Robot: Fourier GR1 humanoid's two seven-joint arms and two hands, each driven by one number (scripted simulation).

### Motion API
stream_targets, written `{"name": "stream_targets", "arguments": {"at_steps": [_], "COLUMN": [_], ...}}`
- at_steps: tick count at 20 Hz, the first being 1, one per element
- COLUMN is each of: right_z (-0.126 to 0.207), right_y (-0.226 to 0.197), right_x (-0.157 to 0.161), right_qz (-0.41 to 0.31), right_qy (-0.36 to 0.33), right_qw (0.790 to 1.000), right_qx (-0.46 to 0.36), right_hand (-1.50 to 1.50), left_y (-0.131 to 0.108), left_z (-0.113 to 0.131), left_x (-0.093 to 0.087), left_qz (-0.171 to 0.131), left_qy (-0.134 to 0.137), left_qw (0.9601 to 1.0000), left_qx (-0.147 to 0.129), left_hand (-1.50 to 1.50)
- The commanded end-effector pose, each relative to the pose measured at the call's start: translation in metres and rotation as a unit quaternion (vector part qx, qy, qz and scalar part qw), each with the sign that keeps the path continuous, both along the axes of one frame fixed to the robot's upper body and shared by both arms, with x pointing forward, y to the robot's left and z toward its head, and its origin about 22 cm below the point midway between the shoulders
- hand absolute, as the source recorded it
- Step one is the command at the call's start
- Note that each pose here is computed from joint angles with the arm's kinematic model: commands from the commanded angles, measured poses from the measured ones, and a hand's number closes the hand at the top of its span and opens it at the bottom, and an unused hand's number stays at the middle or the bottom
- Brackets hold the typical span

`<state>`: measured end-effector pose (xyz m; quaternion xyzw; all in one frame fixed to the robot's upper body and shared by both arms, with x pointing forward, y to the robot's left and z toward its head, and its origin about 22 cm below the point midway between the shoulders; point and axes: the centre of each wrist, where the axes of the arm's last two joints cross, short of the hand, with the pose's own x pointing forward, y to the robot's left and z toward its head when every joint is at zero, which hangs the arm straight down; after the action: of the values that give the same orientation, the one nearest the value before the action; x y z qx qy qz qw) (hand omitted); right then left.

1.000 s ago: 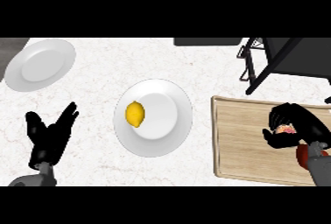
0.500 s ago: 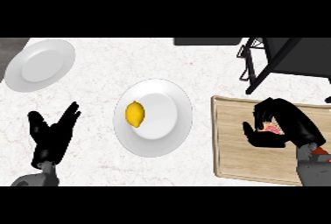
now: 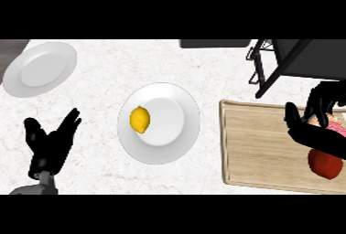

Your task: Pick the cupcake from the tray and place it in the tiered shelf

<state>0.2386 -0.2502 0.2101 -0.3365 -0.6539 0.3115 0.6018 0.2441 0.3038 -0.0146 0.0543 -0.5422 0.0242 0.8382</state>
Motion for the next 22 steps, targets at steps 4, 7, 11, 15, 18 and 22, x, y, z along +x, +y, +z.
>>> {"name": "stream_targets", "arguments": {"at_steps": [4,7,11,15,18,22], "right_z": [0.090,0.124,0.158,0.183,0.189,0.185], "right_y": [-0.013,-0.032,-0.055,-0.092,-0.107,-0.109], "right_x": [-0.030,-0.013,0.009,0.022,0.032,0.068], "right_qz": [-0.056,-0.085,-0.105,-0.118,-0.131,-0.137], "right_qy": [-0.061,-0.070,-0.080,-0.084,-0.095,-0.093], "right_qw": [0.997,0.994,0.990,0.988,0.985,0.986], "right_qx": [0.008,0.013,0.048,0.056,0.066,0.030], "right_hand": [1.50,1.50,1.50,1.50,1.50,1.50], "left_y": [0.007,-0.007,-0.014,-0.024,-0.015,-0.022], "left_z": [-0.009,-0.010,-0.005,-0.006,0.003,-0.018], "left_x": [-0.004,-0.005,0.006,0.000,0.003,-0.007], "left_qz": [0.000,-0.012,-0.012,-0.006,-0.009,-0.023], "left_qy": [0.019,0.018,0.017,0.014,0.011,0.012], "left_qw": [0.9998,0.9998,0.9995,0.9998,0.9999,0.9995], "left_qx": [-0.004,-0.002,-0.024,-0.008,-0.009,-0.016], "left_hand": [0.00,0.00,0.00,0.00,0.00,0.00]}}
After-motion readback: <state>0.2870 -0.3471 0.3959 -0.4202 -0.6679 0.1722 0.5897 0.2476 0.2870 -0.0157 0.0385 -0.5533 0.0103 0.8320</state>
